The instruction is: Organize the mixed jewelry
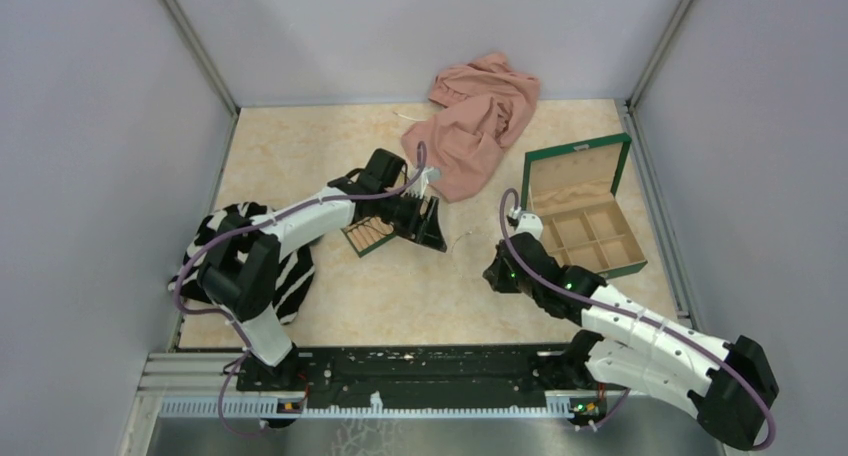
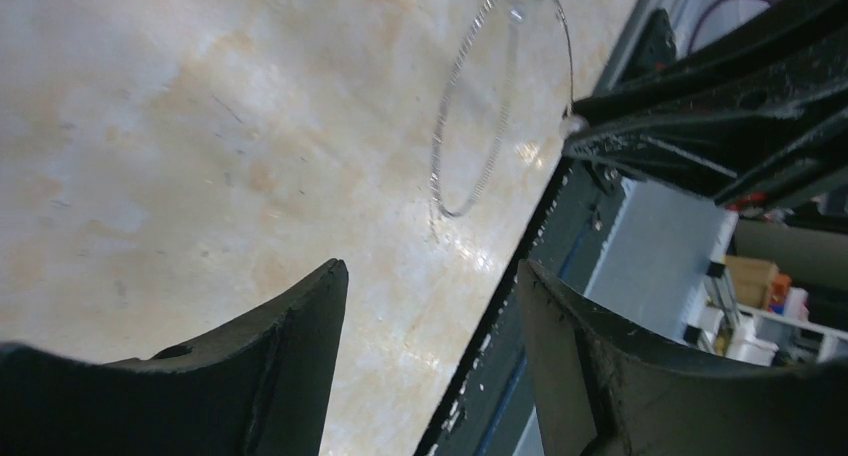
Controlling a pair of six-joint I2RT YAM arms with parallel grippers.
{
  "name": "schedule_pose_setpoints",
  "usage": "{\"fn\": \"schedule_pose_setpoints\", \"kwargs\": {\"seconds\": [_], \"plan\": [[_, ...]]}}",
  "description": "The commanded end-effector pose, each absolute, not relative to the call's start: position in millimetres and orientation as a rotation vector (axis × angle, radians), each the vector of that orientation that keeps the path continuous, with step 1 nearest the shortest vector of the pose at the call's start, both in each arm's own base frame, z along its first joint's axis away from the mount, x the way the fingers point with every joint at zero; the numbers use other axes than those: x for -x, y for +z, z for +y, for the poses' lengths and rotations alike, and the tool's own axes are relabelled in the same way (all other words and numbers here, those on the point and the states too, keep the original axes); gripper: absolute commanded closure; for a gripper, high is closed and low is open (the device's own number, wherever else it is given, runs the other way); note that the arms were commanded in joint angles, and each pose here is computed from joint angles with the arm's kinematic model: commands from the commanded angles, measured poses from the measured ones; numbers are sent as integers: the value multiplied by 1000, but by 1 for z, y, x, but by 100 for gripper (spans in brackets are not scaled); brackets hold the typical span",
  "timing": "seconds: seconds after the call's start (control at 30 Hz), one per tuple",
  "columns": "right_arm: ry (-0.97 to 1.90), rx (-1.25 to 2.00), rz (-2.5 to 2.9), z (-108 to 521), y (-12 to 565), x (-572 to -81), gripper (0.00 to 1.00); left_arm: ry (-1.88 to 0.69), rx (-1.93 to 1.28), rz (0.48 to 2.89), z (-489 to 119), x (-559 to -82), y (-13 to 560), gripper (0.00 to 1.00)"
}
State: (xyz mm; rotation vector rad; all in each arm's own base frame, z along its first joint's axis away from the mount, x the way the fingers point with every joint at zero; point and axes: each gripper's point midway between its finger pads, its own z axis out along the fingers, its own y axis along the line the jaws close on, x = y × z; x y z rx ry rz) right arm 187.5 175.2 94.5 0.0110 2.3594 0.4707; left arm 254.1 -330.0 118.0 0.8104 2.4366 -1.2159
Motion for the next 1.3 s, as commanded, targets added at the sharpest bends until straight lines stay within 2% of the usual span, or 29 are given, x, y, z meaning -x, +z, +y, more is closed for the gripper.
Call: {"fn": "schedule_pose_setpoints", "kwargs": {"seconds": [0.0,0.37,0.67,0.7,0.87,0.97,1.0,1.07,1.1,1.13,1.2,1.27], "plan": [[569,18,2279,189,115,-195,100,-1445,-945,2342,-337,-225,125,31],[637,58,2259,201,127,-195,100,-1453,-916,2352,-345,-233,110,34],[666,62,2249,202,131,-192,100,-1529,-920,2320,-362,-234,112,43],[662,60,2250,202,131,-192,100,-1537,-914,2321,-364,-234,113,48],[644,56,2248,200,131,-194,100,-1530,-905,2324,-366,-238,116,98],[642,74,2248,200,131,-193,99,-1515,-920,2317,-365,-238,120,100],[640,89,2247,200,132,-193,91,-1509,-935,2309,-364,-238,122,100],[604,162,2232,196,139,-193,54,-1475,-978,2300,-361,-239,126,100],[573,190,2216,193,145,-196,39,-1444,-1001,2301,-359,-240,127,100],[554,227,2192,189,154,-199,30,-1416,-1023,2302,-357,-241,129,100],[551,288,2140,187,173,-202,20,-1381,-1075,2283,-354,-241,136,100],[616,346,2079,194,193,-202,16,-1358,-1129,2243,-352,-241,147,100]]}}
